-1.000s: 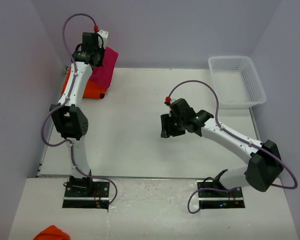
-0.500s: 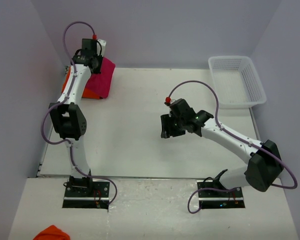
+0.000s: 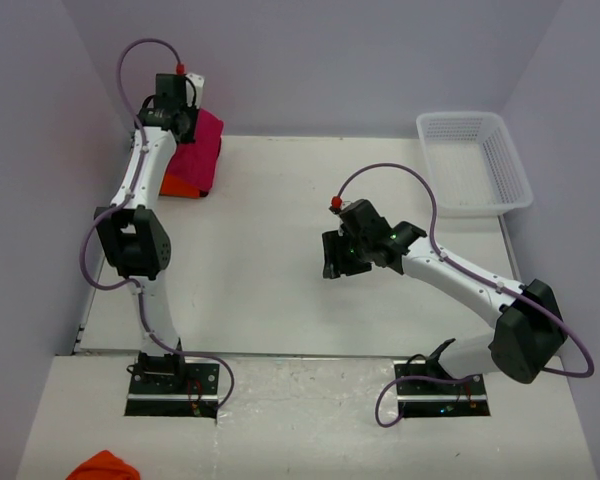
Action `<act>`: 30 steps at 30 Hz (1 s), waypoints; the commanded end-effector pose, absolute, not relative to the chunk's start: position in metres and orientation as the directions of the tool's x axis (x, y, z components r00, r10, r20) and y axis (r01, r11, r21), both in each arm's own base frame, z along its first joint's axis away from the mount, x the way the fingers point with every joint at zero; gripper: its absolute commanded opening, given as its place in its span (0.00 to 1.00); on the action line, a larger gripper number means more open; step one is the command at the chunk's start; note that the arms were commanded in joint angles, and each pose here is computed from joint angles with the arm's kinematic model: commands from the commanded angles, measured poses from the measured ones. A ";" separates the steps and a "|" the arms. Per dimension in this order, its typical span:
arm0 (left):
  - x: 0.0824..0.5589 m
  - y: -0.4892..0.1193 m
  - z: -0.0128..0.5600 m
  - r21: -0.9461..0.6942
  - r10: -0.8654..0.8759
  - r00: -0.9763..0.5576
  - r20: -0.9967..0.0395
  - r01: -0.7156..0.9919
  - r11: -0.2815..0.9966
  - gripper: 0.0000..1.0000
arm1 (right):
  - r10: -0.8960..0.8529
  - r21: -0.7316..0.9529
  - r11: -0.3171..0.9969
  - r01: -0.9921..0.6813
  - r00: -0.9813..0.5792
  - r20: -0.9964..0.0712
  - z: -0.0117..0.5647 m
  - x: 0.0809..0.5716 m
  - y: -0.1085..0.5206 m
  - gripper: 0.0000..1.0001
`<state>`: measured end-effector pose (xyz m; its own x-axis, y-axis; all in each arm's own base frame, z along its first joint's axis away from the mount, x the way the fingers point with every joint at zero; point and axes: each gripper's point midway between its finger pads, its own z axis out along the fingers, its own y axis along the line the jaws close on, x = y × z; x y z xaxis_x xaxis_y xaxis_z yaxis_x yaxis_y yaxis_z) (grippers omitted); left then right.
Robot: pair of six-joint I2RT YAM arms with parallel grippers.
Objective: Fold and stack the t-shirts
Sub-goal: Put the neatly folded tshirt into the corner of the board with the left arm
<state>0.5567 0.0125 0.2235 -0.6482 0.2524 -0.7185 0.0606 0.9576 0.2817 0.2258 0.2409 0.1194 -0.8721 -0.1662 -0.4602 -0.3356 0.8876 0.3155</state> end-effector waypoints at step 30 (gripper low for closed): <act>0.613 0.148 0.138 0.416 0.198 -0.668 -0.717 -0.183 0.891 0.00 | -0.237 0.312 0.879 -0.362 -0.897 -0.373 0.099 0.215 0.243 0.56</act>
<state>0.5927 0.1234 0.1149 -0.7332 0.1782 -0.6563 -0.1079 0.9223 0.3710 0.2091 0.2346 0.0910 -0.9074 -0.2126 -0.3625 -0.3308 0.8933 0.3042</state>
